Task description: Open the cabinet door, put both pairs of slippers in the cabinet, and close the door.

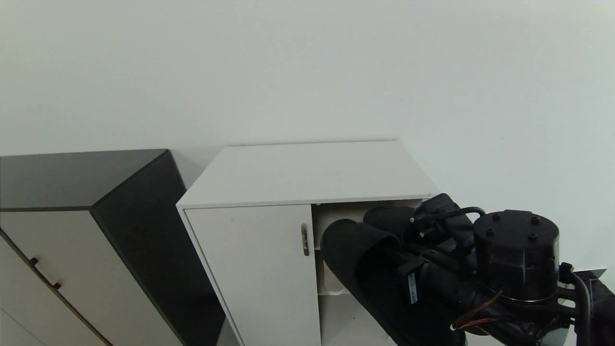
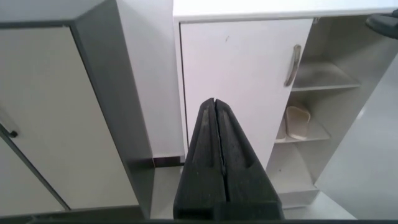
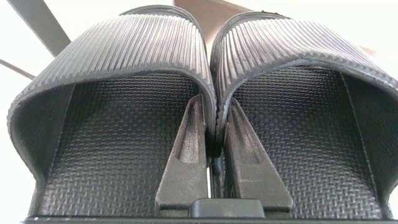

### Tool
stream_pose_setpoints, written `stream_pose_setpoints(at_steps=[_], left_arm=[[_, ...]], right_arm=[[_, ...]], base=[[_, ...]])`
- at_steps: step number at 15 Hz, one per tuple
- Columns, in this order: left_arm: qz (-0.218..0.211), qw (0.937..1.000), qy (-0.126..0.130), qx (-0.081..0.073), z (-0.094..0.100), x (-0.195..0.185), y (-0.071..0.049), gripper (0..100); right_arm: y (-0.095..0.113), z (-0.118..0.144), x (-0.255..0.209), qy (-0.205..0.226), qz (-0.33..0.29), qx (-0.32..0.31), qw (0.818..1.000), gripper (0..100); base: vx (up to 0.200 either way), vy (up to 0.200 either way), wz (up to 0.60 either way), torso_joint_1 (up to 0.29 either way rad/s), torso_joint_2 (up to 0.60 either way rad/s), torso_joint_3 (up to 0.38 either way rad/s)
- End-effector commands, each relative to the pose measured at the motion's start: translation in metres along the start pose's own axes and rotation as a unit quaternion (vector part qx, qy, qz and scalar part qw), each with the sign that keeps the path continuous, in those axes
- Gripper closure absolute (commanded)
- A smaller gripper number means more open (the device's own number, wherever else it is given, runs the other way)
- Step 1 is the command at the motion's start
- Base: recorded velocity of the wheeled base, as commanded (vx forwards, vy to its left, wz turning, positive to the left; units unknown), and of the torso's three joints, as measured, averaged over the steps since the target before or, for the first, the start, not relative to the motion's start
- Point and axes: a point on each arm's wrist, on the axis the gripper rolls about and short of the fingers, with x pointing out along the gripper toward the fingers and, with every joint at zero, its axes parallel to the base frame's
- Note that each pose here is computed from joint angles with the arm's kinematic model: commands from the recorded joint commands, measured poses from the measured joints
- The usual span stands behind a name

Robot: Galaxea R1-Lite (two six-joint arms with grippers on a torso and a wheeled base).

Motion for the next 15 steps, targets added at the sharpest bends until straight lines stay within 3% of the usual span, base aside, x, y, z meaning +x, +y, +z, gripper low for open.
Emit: stream_pose_setpoints(at_steps=[1,15], left_arm=[[0.0,1.0,0.0,0.0,0.0,0.0001,0.0,100],[0.0,1.0,0.0,0.0,0.0,0.0001,0.0,100]], right_arm=[[0.0006,-0.0009,0.0005,0.001,0.001,-0.001,1.0,100],[0.0011,-0.0037,0.0,0.005,0.002,-0.003,1.0,100]], base=[[0.0,0.0,0.0,-0.212,0.53,0.3],[0.0,0.0,0.0,-0.19,0.5,0.313]])
